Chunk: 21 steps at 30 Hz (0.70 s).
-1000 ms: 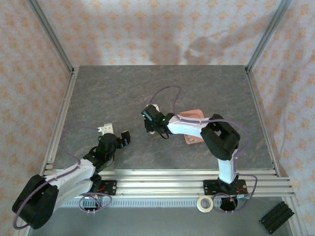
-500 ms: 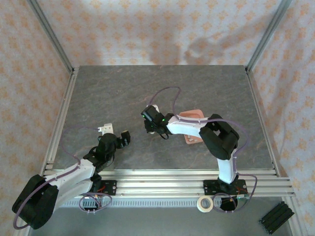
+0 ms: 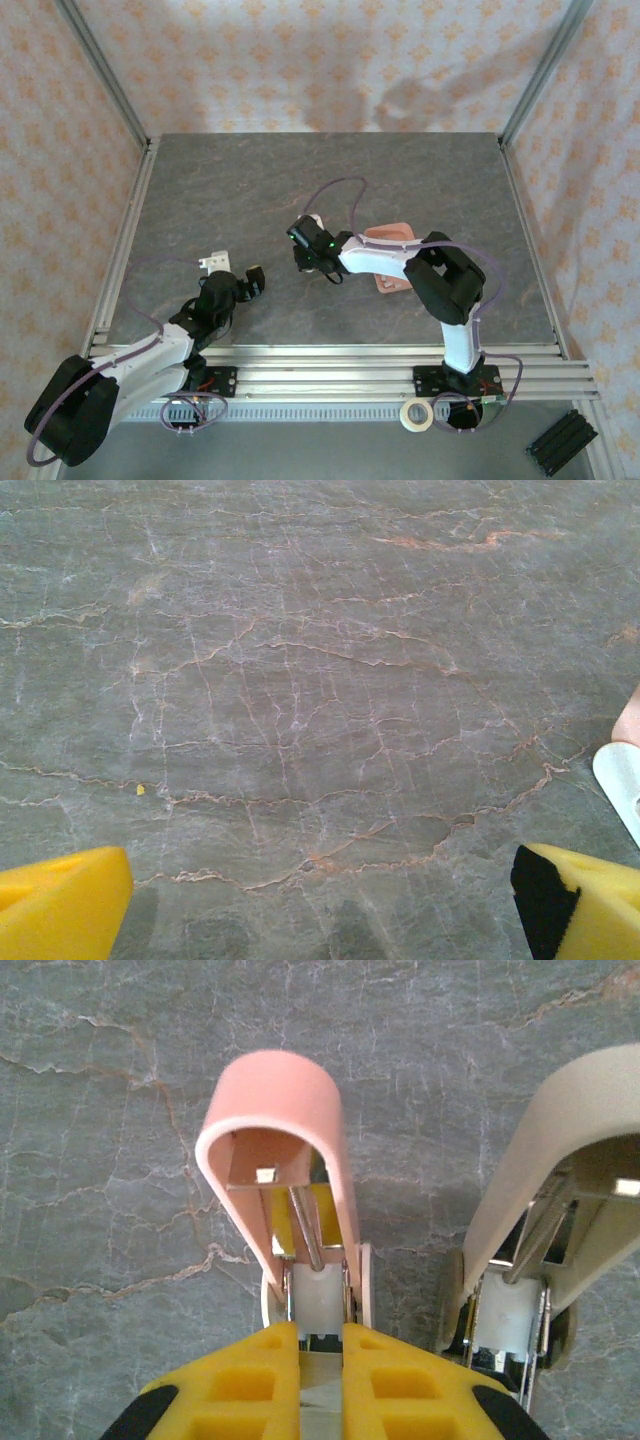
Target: Load the staples into the stapler
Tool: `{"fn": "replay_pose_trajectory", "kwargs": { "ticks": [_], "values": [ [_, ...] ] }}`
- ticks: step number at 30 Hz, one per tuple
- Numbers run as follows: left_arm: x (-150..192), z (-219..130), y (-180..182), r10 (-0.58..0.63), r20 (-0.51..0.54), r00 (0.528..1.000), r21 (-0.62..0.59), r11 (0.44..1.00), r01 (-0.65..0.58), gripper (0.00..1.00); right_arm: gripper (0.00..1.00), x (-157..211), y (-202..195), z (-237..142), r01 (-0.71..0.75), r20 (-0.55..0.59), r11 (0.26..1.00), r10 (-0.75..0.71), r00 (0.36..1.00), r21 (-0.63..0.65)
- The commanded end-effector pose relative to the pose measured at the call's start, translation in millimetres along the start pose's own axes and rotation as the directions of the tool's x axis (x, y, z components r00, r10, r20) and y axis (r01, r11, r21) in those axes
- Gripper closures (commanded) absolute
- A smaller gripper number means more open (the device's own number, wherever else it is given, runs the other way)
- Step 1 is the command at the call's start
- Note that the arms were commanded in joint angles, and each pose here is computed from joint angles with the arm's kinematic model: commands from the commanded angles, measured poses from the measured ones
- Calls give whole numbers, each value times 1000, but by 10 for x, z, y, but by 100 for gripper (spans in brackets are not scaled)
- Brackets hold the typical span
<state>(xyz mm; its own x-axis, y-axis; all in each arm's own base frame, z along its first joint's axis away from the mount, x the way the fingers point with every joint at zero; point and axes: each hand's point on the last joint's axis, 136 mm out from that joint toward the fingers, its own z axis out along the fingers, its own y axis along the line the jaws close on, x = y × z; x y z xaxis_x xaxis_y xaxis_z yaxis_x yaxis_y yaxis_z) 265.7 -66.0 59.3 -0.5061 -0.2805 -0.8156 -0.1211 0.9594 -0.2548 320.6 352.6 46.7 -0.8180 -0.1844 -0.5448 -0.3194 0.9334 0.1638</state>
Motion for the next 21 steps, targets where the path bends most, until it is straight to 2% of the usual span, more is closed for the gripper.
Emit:
{"fn": "replay_pose_trajectory", "kwargs": {
  "ticks": [1,10,17,21],
  "values": [
    [-120,-15,-43,-5,31,1000,3,1000,5,3,87,112,-74,-21,7,-22,1000,-7,1000,29],
    [-132,-15,-49,-8,35,999,5,1000,8,2,87,121,-70,-63,28,-20,999,-27,999,36],
    [-212,-3,-74,10,70,998,7,1000,-11,2,87,-180,64,-257,23,57,1000,-23,998,-2],
    [-162,53,-83,29,66,997,12,999,-29,2,87,-222,150,-334,15,65,999,-12,998,-51]
  ]
}}
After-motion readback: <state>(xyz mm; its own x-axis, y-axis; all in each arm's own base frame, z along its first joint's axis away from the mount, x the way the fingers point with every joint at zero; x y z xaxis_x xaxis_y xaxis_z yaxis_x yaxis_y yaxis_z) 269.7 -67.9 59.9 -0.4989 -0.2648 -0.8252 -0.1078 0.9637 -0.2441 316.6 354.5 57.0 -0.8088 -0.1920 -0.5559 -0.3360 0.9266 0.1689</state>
